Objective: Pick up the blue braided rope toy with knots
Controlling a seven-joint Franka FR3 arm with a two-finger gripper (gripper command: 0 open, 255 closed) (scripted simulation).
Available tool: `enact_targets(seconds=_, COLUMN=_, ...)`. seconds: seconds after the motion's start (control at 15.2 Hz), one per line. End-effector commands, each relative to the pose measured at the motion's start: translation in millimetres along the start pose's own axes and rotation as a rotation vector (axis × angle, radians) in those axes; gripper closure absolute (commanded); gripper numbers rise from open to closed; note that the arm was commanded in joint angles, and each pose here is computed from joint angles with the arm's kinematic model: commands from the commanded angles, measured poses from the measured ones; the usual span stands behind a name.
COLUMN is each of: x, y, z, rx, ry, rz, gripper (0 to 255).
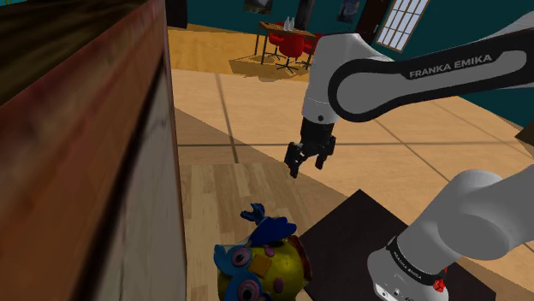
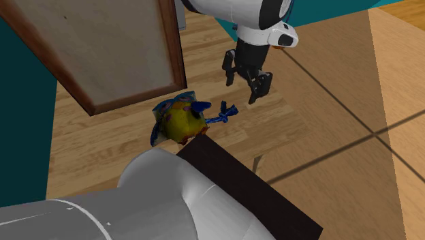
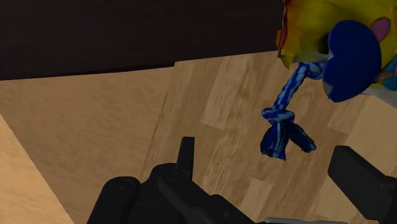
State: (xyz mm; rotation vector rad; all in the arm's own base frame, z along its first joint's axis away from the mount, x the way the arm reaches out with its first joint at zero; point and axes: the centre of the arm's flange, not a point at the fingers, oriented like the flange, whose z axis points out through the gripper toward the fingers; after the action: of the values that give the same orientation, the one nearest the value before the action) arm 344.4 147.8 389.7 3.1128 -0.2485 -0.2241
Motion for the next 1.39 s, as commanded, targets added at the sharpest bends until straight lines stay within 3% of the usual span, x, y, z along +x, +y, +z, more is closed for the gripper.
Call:
enact_targets(seconds=0.0, x=7, y=-13, z=22, rx=-0.002, ry=-0.003, rz=0.009, gripper=0)
enact_targets(seconds=0.86, x=47, y=-92, z=170, rx=-0.022, ry=-0.036, rz=0.059, gripper=0)
enact_targets(seconds=1.32, x=52, y=-92, z=207, rx=-0.022, ry=-0.036, rz=0.059, gripper=0)
